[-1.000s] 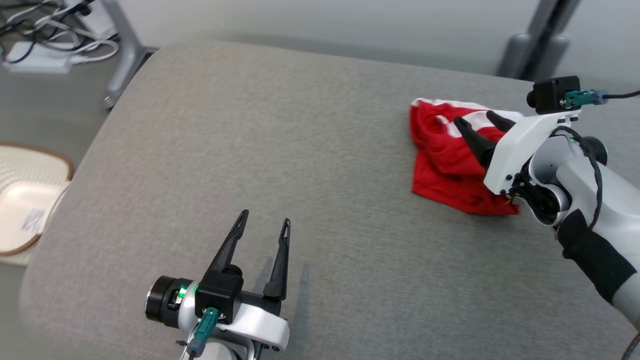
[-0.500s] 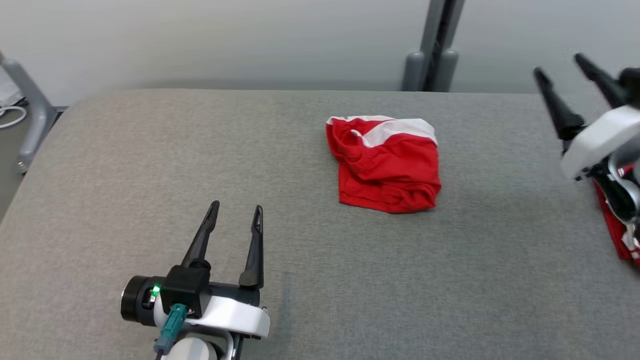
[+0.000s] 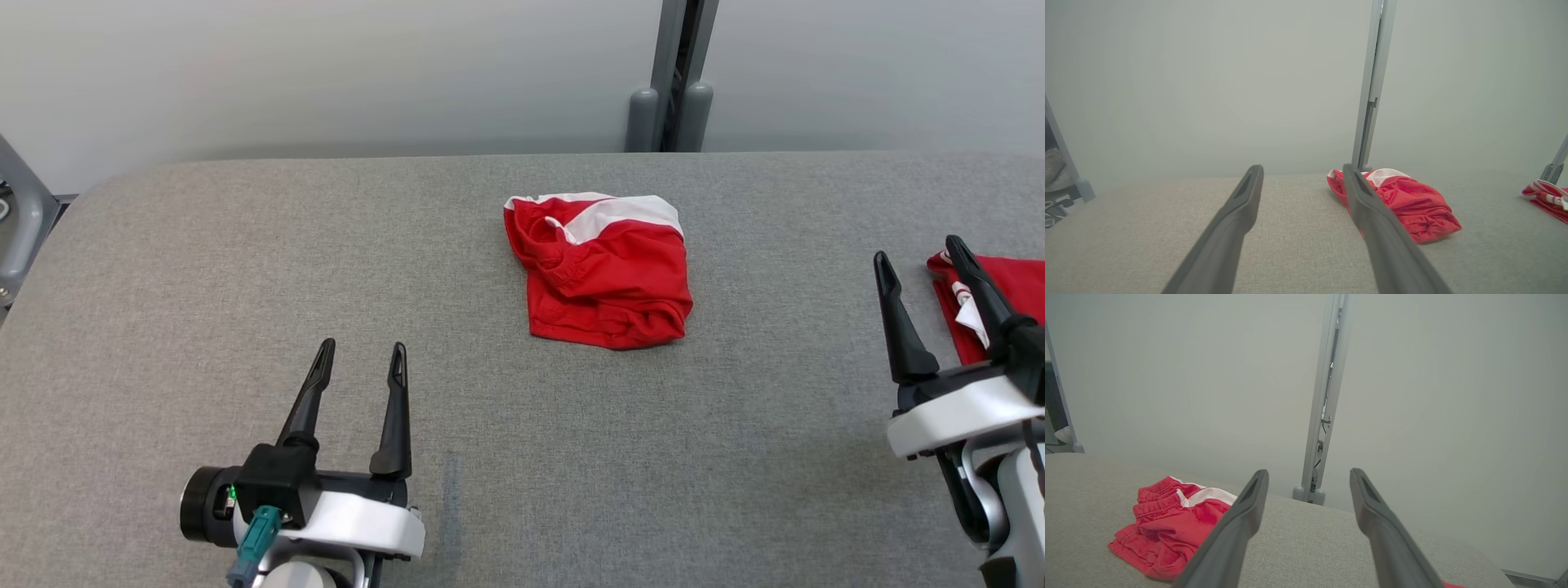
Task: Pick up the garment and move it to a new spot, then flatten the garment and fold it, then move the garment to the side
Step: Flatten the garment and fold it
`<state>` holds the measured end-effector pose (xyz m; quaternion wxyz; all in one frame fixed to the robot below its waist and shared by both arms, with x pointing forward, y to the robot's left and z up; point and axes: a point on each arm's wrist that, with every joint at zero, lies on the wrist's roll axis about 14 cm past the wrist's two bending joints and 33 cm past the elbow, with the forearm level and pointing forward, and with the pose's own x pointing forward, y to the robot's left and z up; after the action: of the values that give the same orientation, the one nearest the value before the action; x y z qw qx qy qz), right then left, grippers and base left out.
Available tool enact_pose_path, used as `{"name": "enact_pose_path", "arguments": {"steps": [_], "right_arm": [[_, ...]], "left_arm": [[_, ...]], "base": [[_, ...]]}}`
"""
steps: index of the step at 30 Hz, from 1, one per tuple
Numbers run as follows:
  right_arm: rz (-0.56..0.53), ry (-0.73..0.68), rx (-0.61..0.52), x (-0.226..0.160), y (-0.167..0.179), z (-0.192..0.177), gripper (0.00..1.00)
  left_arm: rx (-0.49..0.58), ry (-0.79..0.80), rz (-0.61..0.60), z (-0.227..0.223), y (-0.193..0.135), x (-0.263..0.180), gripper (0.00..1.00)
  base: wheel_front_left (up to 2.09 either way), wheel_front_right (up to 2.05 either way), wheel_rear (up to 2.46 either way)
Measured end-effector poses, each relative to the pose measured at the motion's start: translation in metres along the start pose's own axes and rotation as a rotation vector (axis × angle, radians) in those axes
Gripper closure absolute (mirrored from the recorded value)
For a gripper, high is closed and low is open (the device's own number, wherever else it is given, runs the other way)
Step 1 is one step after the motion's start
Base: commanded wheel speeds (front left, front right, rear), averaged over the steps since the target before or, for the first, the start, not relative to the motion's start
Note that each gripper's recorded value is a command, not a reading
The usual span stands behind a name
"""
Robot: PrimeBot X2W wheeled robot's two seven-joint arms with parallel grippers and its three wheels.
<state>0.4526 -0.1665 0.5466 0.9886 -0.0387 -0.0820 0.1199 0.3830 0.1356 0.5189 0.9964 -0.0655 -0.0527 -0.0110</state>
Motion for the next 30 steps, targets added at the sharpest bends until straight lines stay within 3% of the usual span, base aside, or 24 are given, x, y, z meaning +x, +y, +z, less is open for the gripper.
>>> {"name": "enact_pose_path", "arguments": {"steps": [17, 18, 19, 24, 30], "right_arm": [[-0.009, -0.010, 0.016, -0.002, 0.012, -0.002, 0.00], [-0.009, -0.010, 0.016, -0.002, 0.012, -0.002, 0.38], [0.000, 0.000, 0.026, -0.002, 0.015, -0.006, 1.00], [0.068, 0.023, 0.039, 0.017, 0.031, -0.016, 1.00], [0.233, 0.113, 0.029, 0.045, 0.072, -0.048, 1.00]], "left_arm": [[-0.010, -0.001, 0.019, 0.001, 0.005, -0.008, 0.00], [-0.010, -0.001, 0.019, 0.001, 0.005, -0.008, 0.00], [-0.010, 0.002, 0.019, 0.001, 0.005, -0.008, 0.00], [-0.007, 0.024, 0.022, -0.007, 0.006, -0.007, 0.00], [0.005, 0.047, 0.052, -0.014, 0.016, -0.007, 0.00]], "base": [[0.00, 0.00, 0.00], [0.00, 0.00, 0.00], [0.00, 0.00, 0.00], [0.00, 0.00, 0.00], [0.00, 0.00, 0.00]]}}
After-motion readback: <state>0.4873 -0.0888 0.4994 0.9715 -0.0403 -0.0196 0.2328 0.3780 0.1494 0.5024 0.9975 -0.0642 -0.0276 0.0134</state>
